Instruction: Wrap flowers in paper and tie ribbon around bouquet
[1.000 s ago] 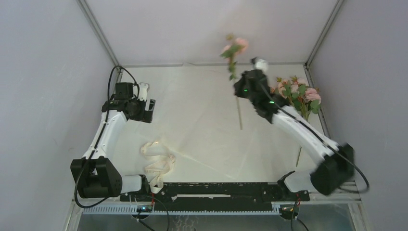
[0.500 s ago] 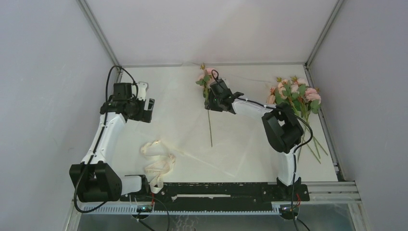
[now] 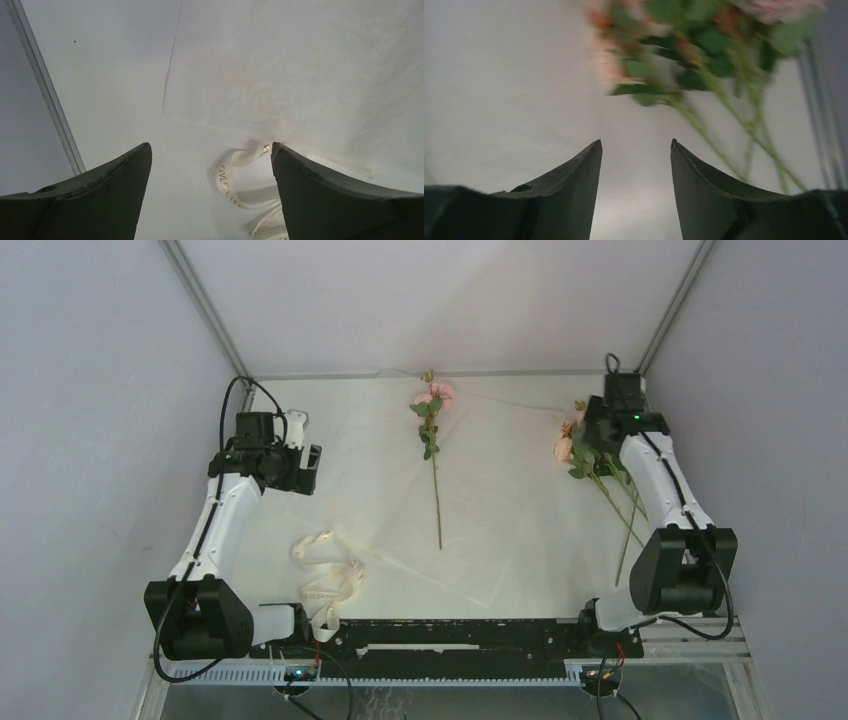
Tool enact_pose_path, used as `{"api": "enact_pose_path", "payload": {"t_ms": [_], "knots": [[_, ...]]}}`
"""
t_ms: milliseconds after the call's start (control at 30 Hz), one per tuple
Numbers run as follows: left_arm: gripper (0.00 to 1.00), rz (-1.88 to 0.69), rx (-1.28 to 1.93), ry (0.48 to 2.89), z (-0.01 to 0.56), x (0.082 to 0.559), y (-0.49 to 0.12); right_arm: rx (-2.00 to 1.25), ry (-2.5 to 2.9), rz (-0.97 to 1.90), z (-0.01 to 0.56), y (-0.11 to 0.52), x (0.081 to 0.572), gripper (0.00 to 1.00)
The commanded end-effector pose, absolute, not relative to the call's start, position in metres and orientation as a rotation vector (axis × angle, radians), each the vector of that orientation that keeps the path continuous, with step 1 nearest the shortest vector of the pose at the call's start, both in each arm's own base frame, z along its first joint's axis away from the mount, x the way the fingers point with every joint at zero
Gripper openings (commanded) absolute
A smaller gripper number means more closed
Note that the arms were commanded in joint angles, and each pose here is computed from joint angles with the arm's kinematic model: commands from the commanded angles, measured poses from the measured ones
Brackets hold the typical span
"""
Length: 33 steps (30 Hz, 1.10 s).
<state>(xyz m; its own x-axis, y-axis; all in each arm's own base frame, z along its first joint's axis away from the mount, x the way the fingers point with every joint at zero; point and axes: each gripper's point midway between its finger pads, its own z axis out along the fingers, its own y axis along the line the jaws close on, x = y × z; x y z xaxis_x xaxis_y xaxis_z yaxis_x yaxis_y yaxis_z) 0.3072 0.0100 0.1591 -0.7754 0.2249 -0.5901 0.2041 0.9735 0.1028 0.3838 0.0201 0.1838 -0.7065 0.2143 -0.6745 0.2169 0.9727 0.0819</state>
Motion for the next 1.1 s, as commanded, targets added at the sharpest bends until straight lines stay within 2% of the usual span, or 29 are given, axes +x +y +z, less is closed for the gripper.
{"api": "enact_pose_path", "payload": {"t_ms": [0,200,533,733,900,1067], "knots": [[0.93,0.021,0.311,2.449,0.163,0.311,0.006,0.389,2.680,-0.190,0.120,-0.059,0.328,0.61],[0.93,0.007,0.324,2.472,0.155,0.313,0.004,0.513,2.796,-0.264,0.078,-0.097,0.327,0.61],[0.92,0.010,0.328,2.493,0.148,0.315,0.005,0.458,2.780,-0.269,0.061,-0.107,0.365,0.43],[0.92,0.013,0.328,2.490,0.149,0.315,0.006,0.446,2.801,-0.228,0.057,-0.103,0.369,0.45],[0.92,0.009,0.328,2.491,0.149,0.315,0.005,0.417,2.813,-0.142,0.053,-0.092,0.371,0.50],[0.92,0.013,0.323,2.489,0.149,0.315,0.006,0.430,2.831,-0.143,0.044,-0.092,0.374,0.47]]}}
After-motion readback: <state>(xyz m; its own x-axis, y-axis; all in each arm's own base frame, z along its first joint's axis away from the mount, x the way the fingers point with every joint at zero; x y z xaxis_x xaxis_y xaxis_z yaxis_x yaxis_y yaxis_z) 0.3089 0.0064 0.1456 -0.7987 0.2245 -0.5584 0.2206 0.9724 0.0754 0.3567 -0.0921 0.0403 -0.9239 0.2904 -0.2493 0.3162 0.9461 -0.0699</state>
